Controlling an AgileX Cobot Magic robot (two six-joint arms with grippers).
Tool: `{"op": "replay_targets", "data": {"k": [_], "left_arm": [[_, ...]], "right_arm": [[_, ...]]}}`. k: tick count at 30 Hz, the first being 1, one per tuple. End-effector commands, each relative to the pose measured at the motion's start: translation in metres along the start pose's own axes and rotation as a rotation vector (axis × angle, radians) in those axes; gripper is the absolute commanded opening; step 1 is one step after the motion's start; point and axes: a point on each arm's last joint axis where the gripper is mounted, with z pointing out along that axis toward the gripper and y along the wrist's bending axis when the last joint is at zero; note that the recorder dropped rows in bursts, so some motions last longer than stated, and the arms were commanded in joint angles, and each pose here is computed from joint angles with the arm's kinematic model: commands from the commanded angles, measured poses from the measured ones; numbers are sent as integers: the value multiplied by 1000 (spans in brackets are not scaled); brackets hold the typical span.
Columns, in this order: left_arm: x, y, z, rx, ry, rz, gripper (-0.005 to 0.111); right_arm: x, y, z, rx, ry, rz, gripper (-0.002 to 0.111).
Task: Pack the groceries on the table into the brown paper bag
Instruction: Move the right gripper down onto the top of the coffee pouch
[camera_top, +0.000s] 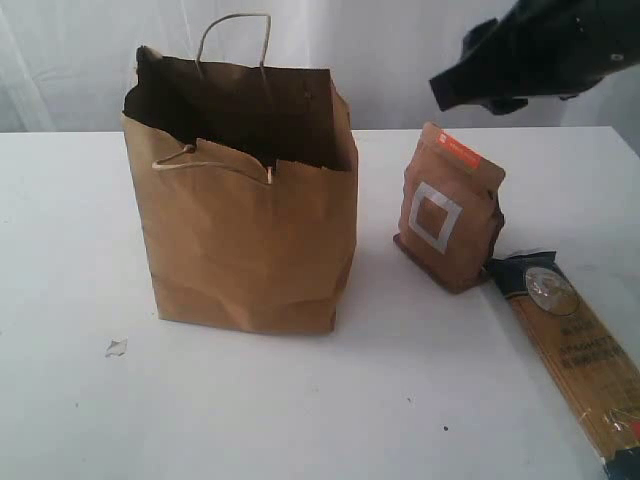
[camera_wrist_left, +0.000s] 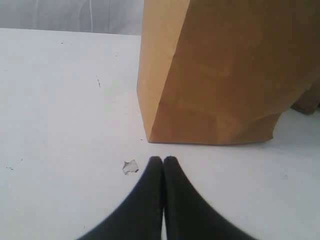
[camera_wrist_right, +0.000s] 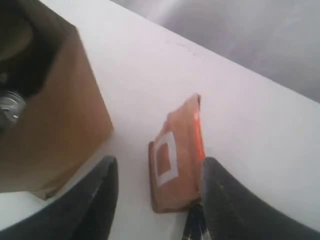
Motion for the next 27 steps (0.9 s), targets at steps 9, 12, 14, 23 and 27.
{"op": "replay_targets", "data": {"k": [9, 12, 14, 23, 27], "left_arm": [[0, 0, 0, 2, -6, -7, 0], [0, 0, 0, 2, -6, -7, 0], [0, 0, 0, 2, -6, -7, 0], [0, 0, 0, 2, -6, -7, 0], [0, 0, 0, 2, -6, -7, 0]], "right_arm": [[28, -36, 56, 75, 62, 134, 61], [33, -35, 82, 66, 90, 128, 69], [36, -34, 98, 60, 96, 118, 69], [53, -48, 165, 74, 153, 136, 69], [63, -54, 190, 74, 183, 108, 62]]}}
